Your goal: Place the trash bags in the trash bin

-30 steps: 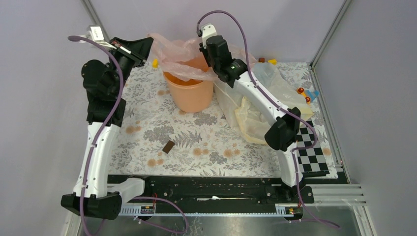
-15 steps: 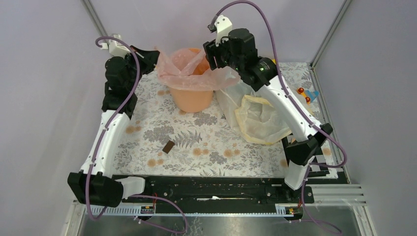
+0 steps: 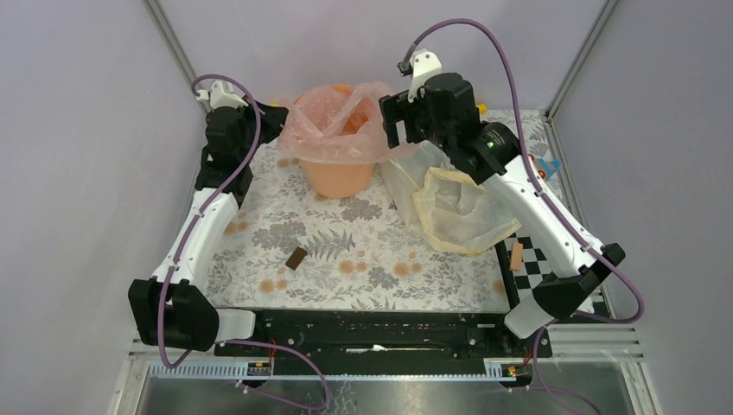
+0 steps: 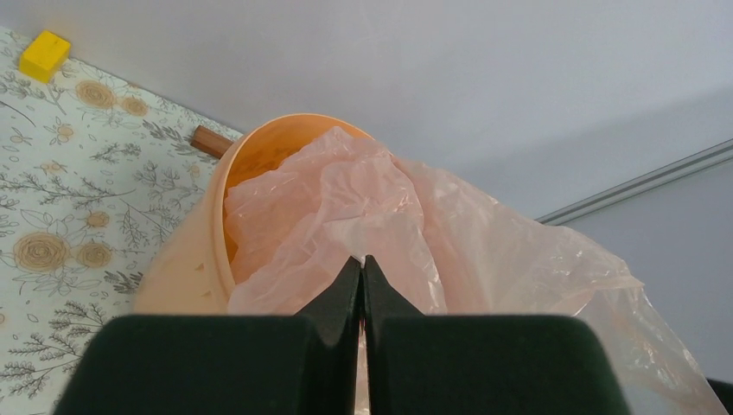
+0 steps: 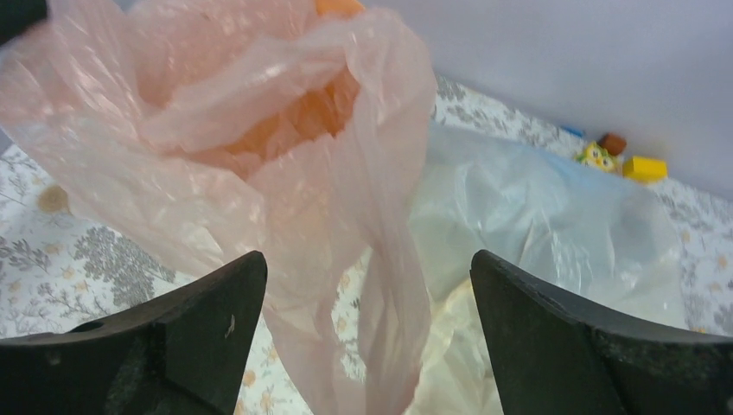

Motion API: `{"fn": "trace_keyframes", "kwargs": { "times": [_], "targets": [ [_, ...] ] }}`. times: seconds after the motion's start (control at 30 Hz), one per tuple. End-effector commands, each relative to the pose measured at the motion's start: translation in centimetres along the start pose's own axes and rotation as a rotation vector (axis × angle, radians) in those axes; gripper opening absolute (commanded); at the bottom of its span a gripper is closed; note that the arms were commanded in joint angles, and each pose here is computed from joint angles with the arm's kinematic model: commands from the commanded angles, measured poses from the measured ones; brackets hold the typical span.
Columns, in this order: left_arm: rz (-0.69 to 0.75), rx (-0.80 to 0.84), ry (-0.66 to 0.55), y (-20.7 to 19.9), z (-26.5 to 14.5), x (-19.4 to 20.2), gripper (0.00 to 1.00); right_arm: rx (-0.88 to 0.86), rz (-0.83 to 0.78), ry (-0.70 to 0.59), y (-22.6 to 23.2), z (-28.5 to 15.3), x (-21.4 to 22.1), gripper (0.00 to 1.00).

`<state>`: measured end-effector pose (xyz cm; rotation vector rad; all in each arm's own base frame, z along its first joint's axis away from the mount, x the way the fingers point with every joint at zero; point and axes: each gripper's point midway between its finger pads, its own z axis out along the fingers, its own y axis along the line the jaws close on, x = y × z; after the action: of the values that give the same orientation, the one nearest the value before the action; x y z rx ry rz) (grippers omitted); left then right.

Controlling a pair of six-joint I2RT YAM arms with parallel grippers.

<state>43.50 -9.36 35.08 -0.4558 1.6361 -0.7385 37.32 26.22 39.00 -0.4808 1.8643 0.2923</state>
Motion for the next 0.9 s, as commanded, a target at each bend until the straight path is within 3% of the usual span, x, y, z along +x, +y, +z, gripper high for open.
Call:
{"fn": "trace_keyframes", "kwargs": {
  "times": [0.0, 0.1, 0.13, 0.33, 0.4, 0.63, 0.87],
  "targets": [
    [0.029, 0.057, -0.122, -2.2, -1.6, -3.2, 0.00, 0.091, 0.047, 0.032, -1.7, -1.4, 1.8, 0.93],
    [0.030, 0.055, -0.120, -2.1, -1.5, -3.1, 0.00, 0.110, 0.043, 0.063, -1.9, -0.7, 3.1, 0.85],
    [0.031, 0.057, -0.111, -2.0, -1.2, -2.9, 0.00, 0.103, 0.044, 0.064, -1.7, -0.4, 3.2, 0.78],
    [0.090, 0.052, 0.014, -2.9, 3.3, 0.5, 0.00, 0.003, 0.067, 0.023, 0.5, 1.9, 1.6, 0.14],
    [0.136, 0.037, 0.052, -3.5, 4.9, 2.1, 0.00, -0.018, 0.074, 0.010, 1.2, 2.8, 0.6, 0.01],
    [0.303, -0.128, 0.183, -1.6, 10.1, 7.3, 0.00, -0.255, 0.075, 0.030, 6.3, 6.6, 0.0, 0.00],
    [0.309, -0.219, 0.243, 1.8, 11.8, 9.6, 0.00, -0.342, 0.071, 0.078, 8.6, 11.0, 1.4, 0.00]
  ]
}}
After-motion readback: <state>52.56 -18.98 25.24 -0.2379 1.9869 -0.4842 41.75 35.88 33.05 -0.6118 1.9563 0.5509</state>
